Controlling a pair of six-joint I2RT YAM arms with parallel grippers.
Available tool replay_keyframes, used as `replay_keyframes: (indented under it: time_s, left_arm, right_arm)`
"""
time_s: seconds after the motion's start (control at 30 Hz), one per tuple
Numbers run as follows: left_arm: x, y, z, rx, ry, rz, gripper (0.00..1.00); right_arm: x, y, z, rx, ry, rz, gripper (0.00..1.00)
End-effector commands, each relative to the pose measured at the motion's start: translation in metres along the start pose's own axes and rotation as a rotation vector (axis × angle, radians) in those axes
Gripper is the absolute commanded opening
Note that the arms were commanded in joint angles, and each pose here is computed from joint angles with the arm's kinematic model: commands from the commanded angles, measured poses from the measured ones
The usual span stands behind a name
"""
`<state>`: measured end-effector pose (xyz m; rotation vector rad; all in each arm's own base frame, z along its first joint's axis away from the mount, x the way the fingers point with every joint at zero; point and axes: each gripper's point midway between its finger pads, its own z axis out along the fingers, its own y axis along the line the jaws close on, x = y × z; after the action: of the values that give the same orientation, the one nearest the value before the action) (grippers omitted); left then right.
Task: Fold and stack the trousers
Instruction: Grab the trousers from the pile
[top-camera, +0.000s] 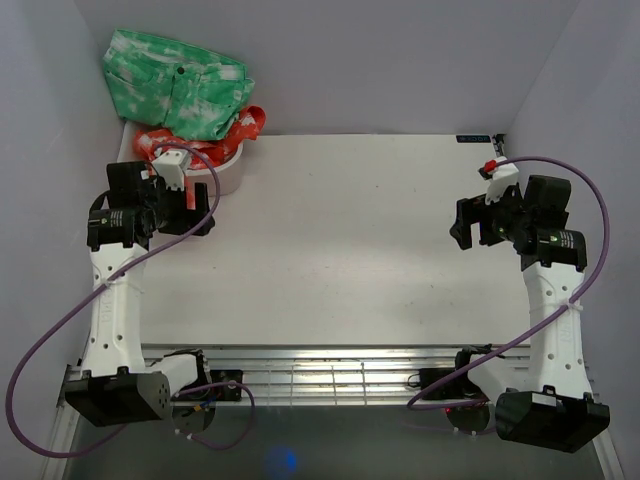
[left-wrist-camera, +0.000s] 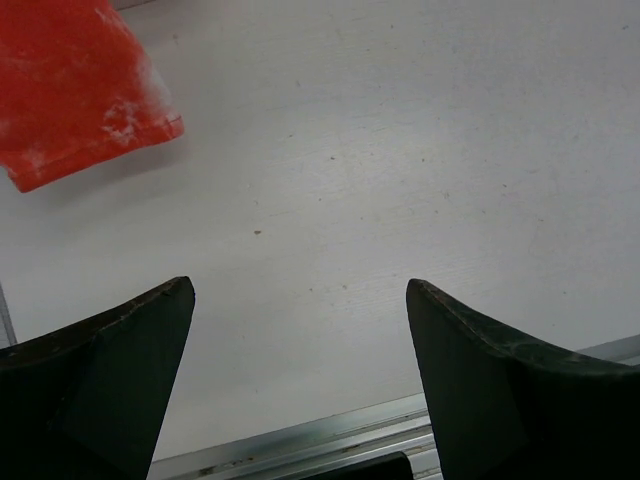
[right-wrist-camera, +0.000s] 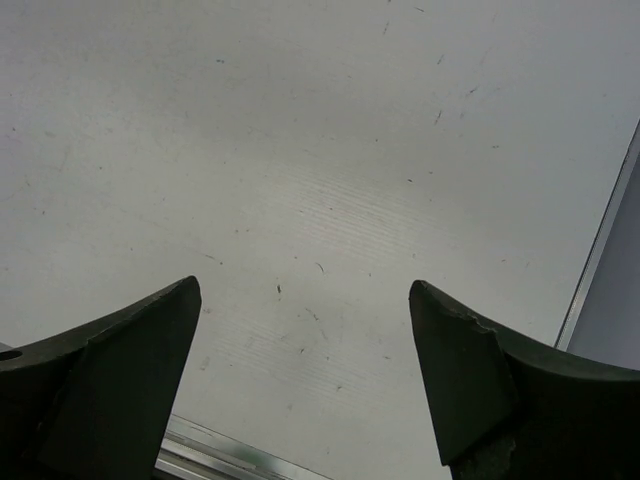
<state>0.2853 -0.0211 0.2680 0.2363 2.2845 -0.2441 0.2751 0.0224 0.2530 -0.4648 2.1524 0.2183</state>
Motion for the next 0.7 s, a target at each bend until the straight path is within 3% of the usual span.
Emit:
replay_keyframes:
  time_s: [0.0,0.23,0.43,0.53,0.67]
  left_arm:
    - [-0.048,0.015,-0.018,-0.109,-0.152,0.009,0.98]
    - [-0.125,0.04,-0.001,-0.161,-0.245,-0.052,0.98]
    - [-0.216,0.055,0.008,-0.164,-0.475,-0.124,0.98]
    - [-0.251,0.062,0.026,-0.139,-0.579,-0.136,0.98]
    - [-0.267,0.083,0.076,-0.138,-0.612,-0.158,0.98]
  right_arm:
    - [-0.021,0.001,-0.012,0.012,-0.072,-0.02,0.9]
    - [-0.02,-0.003,-0.01,0.022,-0.055,-0.021,0.9]
    - [-0.019,-0.007,-0.008,0.035,-0.045,-0.026,0.9]
    - [-0.017,-0.009,-0.005,0.037,-0.032,-0.022,0.9]
    - [-0.016,-0.014,0.001,0.044,-0.015,-0.019,0.9]
